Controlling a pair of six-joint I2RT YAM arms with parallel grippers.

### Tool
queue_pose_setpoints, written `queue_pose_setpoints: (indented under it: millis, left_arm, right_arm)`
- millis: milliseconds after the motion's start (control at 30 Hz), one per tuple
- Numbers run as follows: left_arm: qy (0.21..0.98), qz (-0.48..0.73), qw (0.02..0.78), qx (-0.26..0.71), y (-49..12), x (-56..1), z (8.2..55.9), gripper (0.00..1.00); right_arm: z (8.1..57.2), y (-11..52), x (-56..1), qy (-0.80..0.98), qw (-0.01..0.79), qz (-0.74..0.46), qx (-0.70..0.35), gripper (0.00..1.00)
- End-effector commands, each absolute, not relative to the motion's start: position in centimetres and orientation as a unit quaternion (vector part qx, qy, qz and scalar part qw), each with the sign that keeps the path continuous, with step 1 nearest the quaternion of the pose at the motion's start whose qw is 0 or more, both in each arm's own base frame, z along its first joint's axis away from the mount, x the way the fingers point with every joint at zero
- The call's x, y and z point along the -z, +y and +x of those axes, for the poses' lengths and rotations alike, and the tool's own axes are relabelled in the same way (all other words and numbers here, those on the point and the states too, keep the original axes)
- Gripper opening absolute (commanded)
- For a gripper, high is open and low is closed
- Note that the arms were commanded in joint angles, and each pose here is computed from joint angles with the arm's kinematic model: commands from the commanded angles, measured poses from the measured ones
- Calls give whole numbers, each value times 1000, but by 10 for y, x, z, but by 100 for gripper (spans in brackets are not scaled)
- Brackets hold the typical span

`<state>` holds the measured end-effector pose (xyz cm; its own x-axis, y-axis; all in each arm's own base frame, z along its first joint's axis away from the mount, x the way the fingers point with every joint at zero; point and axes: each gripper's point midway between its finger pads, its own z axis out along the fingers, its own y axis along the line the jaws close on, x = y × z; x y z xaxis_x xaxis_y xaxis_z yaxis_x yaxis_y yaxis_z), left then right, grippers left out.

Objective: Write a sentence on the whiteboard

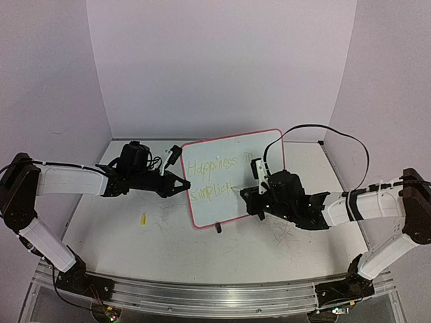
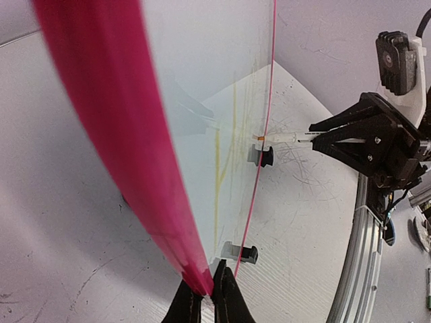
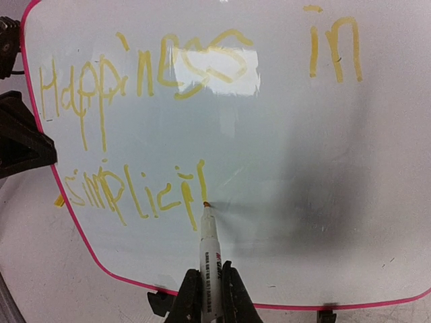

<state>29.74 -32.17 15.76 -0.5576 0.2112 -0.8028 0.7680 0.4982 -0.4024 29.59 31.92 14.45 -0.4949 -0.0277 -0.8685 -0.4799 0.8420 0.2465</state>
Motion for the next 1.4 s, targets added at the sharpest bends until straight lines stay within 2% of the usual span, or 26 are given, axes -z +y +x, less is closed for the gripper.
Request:
queue_pose_setpoints:
  millis: [0,133,367,1000,1367]
  left_arm:
    - [794,327,372,352,-318,-156,308,0]
    - [794,327,373,352,-318,-157,308,0]
    - [794,327,373,352,-318,-157,308,0]
    - [794,328,372,352,-318,-156,308,0]
    - [794,328,372,352,-318,-156,307,0]
  right_arm:
    - [302,305,-162,826,504,-127,-220,0]
    - [300,307,-182,813,515,-134,-236,0]
    - [293,331,-183,802,500,-175,-274,0]
    - [304,332,-188,796,520,-161,-266,0]
    - [312,333,-172,809,513,-157,-242,0]
